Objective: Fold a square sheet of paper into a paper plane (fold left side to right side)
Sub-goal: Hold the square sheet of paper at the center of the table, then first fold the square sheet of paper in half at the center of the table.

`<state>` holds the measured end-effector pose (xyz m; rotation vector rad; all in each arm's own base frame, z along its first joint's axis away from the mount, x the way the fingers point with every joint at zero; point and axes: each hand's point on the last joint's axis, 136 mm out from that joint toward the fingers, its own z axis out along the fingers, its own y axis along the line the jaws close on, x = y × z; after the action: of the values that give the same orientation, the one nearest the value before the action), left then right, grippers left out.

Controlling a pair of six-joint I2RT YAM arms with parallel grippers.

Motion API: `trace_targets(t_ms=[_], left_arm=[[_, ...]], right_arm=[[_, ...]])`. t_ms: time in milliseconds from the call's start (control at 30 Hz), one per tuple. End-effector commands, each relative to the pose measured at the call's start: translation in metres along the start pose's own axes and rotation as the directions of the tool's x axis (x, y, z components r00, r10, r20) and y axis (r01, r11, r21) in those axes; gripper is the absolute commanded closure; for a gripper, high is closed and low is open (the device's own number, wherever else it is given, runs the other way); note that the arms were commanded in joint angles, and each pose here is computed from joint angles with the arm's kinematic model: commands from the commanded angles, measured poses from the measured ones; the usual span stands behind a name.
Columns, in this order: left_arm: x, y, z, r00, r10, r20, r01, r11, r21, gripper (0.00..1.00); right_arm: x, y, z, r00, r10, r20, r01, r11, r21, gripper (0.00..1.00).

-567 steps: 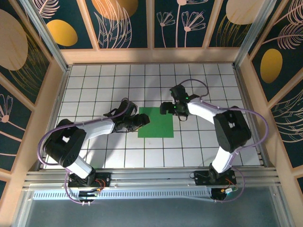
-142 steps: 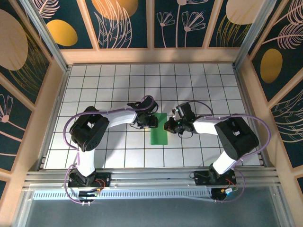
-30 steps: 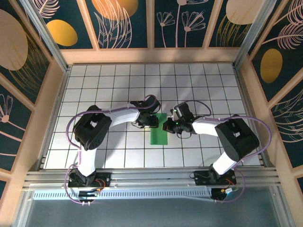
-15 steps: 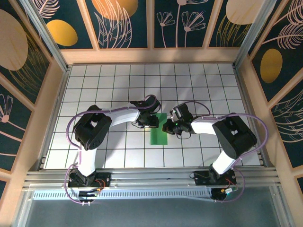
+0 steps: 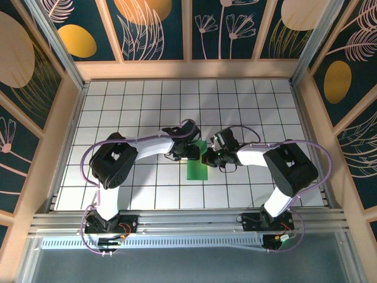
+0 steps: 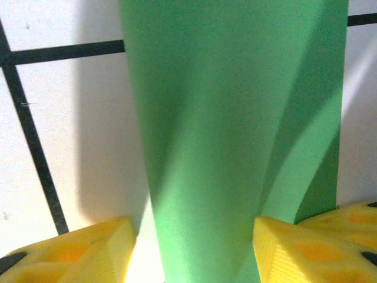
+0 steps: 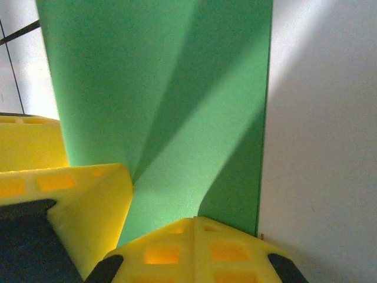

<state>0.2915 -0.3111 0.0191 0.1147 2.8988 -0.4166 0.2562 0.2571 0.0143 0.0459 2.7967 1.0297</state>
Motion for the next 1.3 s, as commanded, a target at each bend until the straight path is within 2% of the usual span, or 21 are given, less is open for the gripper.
trace_targets(t_ms=[0,100,200,267,367,467,533,633,867,1267], left_arm=[[-0.010,0.026,-0.024,0.997,-0.022,0.074,0.028,0.996,-0.089,0.38],[-0.027,0.022,-0.055,0.985,-0.024,0.170,0.034,0.998,-0.057,0.34],[-0.036,0.005,-0.078,0.972,-0.018,0.233,0.005,0.998,0.056,0.36],[-0.033,-0.014,-0.081,0.974,-0.008,0.226,-0.031,0.985,0.167,0.45],[-0.023,-0.037,-0.074,0.985,0.009,0.175,-0.063,0.950,0.304,0.64],[-0.013,-0.047,-0.064,0.992,0.022,0.127,-0.068,0.925,0.374,0.80],[-0.005,-0.043,-0.044,0.996,0.032,0.084,-0.060,0.929,0.365,0.87],[0.003,-0.037,-0.028,0.997,0.052,0.049,-0.066,0.936,0.345,0.91],[0.017,-0.015,0.002,0.999,0.028,-0.020,-0.021,0.955,0.296,0.94],[0.032,0.025,0.015,0.995,-0.069,-0.068,0.085,0.959,0.270,0.97]], right_arm=[[0.031,-0.055,0.008,0.995,0.060,-0.079,-0.043,0.978,0.206,1.00],[0.031,-0.055,0.009,0.995,0.059,-0.081,-0.041,0.978,0.206,1.00],[0.030,-0.055,0.009,0.995,0.060,-0.079,-0.042,0.978,0.207,1.00],[0.029,-0.055,0.008,0.995,0.059,-0.076,-0.042,0.977,0.208,1.00],[0.030,-0.056,0.007,0.995,0.057,-0.077,-0.039,0.976,0.214,1.00],[0.030,-0.056,0.008,0.995,0.056,-0.077,-0.039,0.976,0.215,1.00],[0.030,-0.056,0.008,0.995,0.057,-0.078,-0.039,0.976,0.216,1.00],[0.030,-0.056,0.008,0.995,0.058,-0.077,-0.040,0.975,0.218,1.00],[0.032,-0.060,0.009,0.994,0.061,-0.086,-0.039,0.972,0.232,1.00],[0.037,-0.070,0.010,0.992,0.066,-0.104,-0.035,0.961,0.274,1.00]])
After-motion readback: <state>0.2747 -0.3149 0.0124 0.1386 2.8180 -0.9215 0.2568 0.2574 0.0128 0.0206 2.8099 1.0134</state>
